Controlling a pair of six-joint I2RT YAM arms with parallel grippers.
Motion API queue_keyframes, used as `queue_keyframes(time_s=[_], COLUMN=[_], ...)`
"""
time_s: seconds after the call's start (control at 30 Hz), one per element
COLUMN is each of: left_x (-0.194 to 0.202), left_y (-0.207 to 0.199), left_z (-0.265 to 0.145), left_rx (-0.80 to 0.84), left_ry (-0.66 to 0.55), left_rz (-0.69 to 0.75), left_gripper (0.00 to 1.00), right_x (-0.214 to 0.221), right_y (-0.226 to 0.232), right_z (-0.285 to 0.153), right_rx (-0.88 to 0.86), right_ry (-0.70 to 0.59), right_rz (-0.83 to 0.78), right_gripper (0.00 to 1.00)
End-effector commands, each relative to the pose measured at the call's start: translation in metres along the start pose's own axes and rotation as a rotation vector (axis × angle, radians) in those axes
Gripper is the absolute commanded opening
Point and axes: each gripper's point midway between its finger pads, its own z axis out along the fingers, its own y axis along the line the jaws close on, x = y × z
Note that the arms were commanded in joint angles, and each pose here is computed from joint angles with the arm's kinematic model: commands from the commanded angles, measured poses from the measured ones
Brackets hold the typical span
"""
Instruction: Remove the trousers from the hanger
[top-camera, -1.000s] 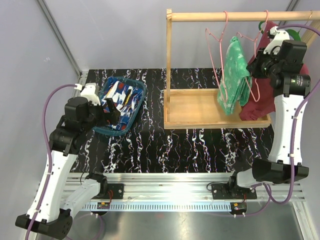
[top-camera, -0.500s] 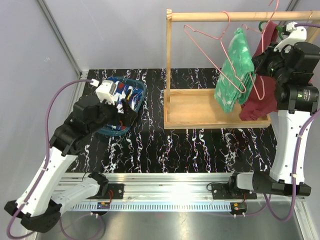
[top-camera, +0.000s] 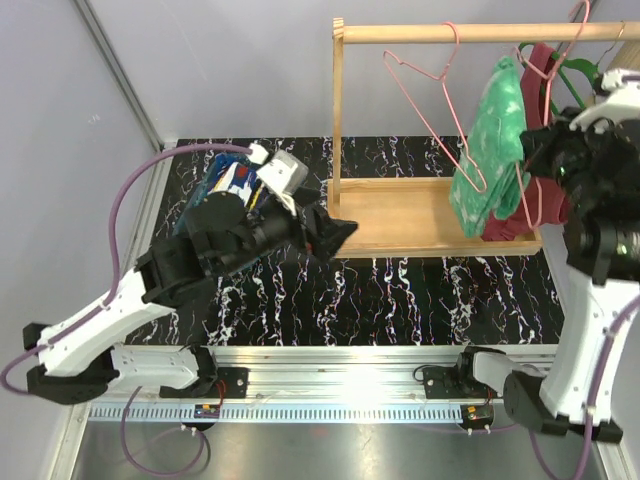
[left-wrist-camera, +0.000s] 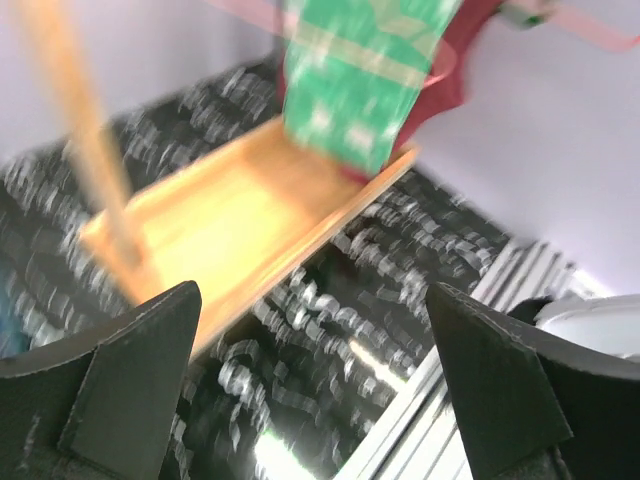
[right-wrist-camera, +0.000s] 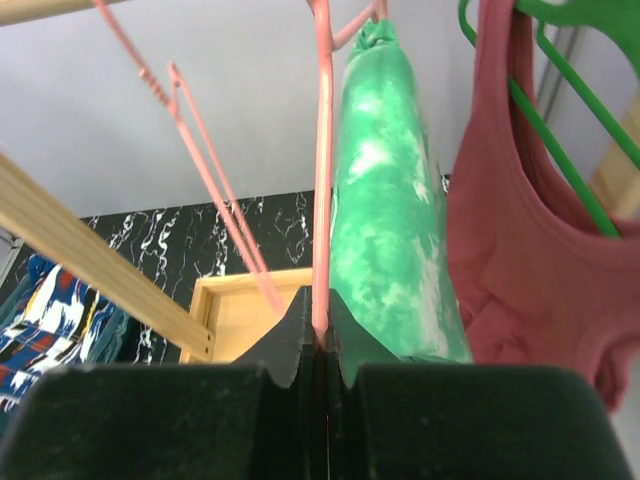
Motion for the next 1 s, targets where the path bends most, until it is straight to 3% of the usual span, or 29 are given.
queue_keyframes(time_s=[0.0, 0.13, 0.3, 0.47, 0.6, 0.83, 0.97], left_x=[-0.062, -0.071, -0.057, -0.016, 0.007, 0.039, 0.036], left_y=[-0.052, -0.109, -0.172, -0.214, -0.225, -0.213, -0.206], left_z=[0.009, 0.027, 0.059, 0.098, 0.112, 0.141, 0.15], left_rx=[0.092, 0.167, 0.228, 0.291, 0.296, 0.169, 0.097], left_ry=[-0.249, -0.297, -0.276, -0.193, -0.179, -0.148, -0.154], left_rz=[0.085, 0.169, 0.24, 0.282, 0.315, 0.362, 0.373], left_gripper=[0.99, 0.99, 0.99, 0.99, 0.99, 0.94, 0.88], right_x=[-0.049, -0.024, -0.003, 0.002, 0.006, 0.003, -0.002], right_y=[0.016, 0.02, 0.03, 0.042, 0.049, 0.06, 0.067], right_z=[-0.081, -0.113, -0.158, -0.187, -0.193, -0.2, -0.209], right_rx=[-0.005, -0.011, -0.043, -0.091, -0.122, -0.179, -0.213], right_ry=[-0.214, -0.157, -0.179, -0.198, -0.175, -0.175, -0.194], right_rz=[-0.039, -0.022, 0.008, 0.041, 0.083, 0.112, 0.109], right_gripper=[0.0, 0.0, 0.0, 0.0, 0.0, 0.0, 0.0])
